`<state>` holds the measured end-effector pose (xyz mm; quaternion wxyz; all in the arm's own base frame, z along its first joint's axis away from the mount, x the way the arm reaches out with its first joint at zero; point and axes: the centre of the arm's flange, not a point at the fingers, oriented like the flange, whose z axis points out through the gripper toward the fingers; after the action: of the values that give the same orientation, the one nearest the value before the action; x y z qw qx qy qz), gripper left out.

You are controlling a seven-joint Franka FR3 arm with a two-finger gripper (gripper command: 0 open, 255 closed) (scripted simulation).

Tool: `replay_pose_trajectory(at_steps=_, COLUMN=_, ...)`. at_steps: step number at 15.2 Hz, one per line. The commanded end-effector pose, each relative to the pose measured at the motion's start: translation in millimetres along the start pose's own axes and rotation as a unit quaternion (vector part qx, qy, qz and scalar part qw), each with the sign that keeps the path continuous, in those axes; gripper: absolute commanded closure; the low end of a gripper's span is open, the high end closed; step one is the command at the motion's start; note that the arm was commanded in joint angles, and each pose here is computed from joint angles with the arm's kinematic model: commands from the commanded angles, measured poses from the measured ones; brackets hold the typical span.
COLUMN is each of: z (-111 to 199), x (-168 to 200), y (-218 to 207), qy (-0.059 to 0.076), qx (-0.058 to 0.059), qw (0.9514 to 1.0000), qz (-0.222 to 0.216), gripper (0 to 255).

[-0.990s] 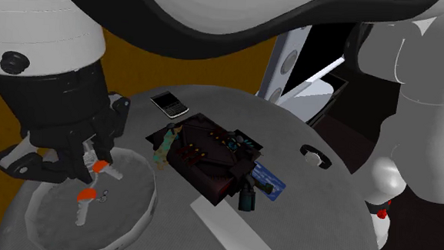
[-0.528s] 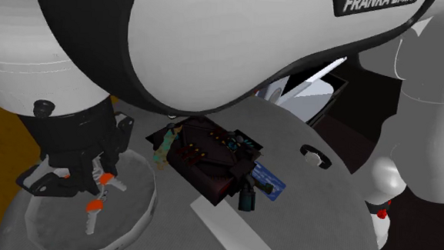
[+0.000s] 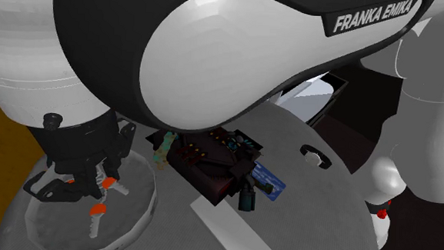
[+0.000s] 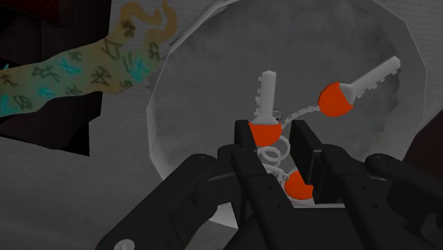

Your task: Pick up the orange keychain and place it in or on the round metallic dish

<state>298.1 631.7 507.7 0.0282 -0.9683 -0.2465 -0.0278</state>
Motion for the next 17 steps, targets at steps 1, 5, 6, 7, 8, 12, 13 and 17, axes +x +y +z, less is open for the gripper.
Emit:
replay_pose_trajectory(at_steps=1, z=0.0, x=0.0, y=0.0, qy=0.0, qx=0.0, qw=1.0, qz=0.0, gripper=0)
replay_pose_trajectory(at_steps=5, z=0.0, x=0.0, y=0.0, qy=0.0, qx=0.0, qw=1.0, qz=0.0, gripper=0)
replay_pose_trajectory(at_steps=6, z=0.0, x=0.0, y=0.0, qy=0.0, qx=0.0, qw=1.0, qz=0.0, gripper=0)
replay_pose_trajectory(at_steps=7, z=-13.2, x=0.0, y=0.0, qy=0.0, qx=0.0, qw=1.0, qz=0.0, gripper=0)
replay_pose_trajectory(at_steps=8, z=-26.4, x=0.0, y=0.0, qy=0.0, qx=0.0, qw=1.0, qz=0.0, gripper=0)
replay_pose_trajectory(at_steps=12, z=-50.0, x=0.0, y=0.0, qy=0.0, qx=0.0, qw=1.0, qz=0.0, gripper=0)
replay_pose_trajectory(at_steps=13, z=-50.0, x=0.0, y=0.0, qy=0.0, qx=0.0, qw=1.0, qz=0.0, gripper=0)
replay_pose_trajectory(at_steps=17, z=-50.0, x=0.0, y=0.0, qy=0.0, qx=0.0, qw=1.0, qz=0.0, gripper=0)
